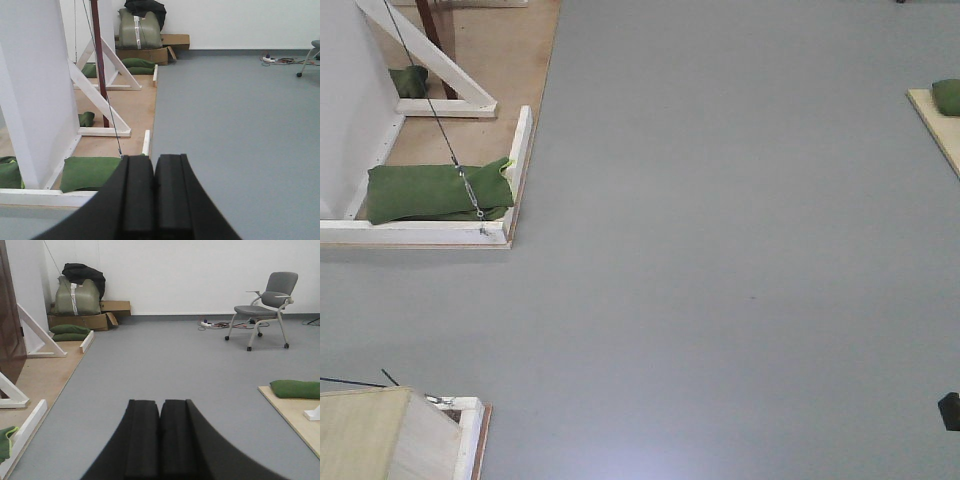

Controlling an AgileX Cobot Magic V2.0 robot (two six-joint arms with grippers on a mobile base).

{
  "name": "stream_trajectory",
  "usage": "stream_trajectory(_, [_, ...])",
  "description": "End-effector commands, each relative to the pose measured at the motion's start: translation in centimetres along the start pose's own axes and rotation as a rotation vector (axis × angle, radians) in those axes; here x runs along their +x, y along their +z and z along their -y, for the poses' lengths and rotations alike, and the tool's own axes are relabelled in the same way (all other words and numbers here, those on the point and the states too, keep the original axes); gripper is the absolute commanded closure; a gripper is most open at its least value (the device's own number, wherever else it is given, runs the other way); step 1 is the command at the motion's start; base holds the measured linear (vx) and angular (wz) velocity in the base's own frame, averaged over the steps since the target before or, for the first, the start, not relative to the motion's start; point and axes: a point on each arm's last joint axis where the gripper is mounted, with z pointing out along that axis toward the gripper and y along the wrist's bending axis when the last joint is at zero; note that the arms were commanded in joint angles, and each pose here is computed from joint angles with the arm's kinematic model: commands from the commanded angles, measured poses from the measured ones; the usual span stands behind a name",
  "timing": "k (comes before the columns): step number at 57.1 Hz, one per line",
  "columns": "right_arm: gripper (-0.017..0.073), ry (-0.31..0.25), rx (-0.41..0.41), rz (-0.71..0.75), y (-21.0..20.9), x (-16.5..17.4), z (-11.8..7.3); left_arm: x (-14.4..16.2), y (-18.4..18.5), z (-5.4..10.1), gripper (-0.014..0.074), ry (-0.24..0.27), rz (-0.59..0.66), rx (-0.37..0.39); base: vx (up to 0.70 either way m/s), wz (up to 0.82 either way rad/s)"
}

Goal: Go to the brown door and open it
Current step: 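Drive the base forward along the plywood platform toward the brown door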

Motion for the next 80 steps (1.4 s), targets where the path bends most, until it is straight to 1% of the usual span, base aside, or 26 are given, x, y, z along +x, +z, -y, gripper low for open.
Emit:
stream_trajectory(1, [0.0559,-0.012,0.007,0.084,-0.1,-0.6,0.06,-1.73,-0.38,0.07,0.0597,-0.015,0.123,0.004,0.06,0.01])
stream_trajectory(45, [0.0559,-0.012,0.007,0.084,-0.1,-0.6,0.06,-1.73,-0.38,0.07,0.0597,-0.015,0.123,0.004,0.13,-0.02])
stream_trajectory(80, [0.0559,-0.012,0.007,0.084,-0.1,-0.6,0.06,-1.73,-0.38,0.07,0.0597,-0.015,0.123,0.004,0.13,0.11])
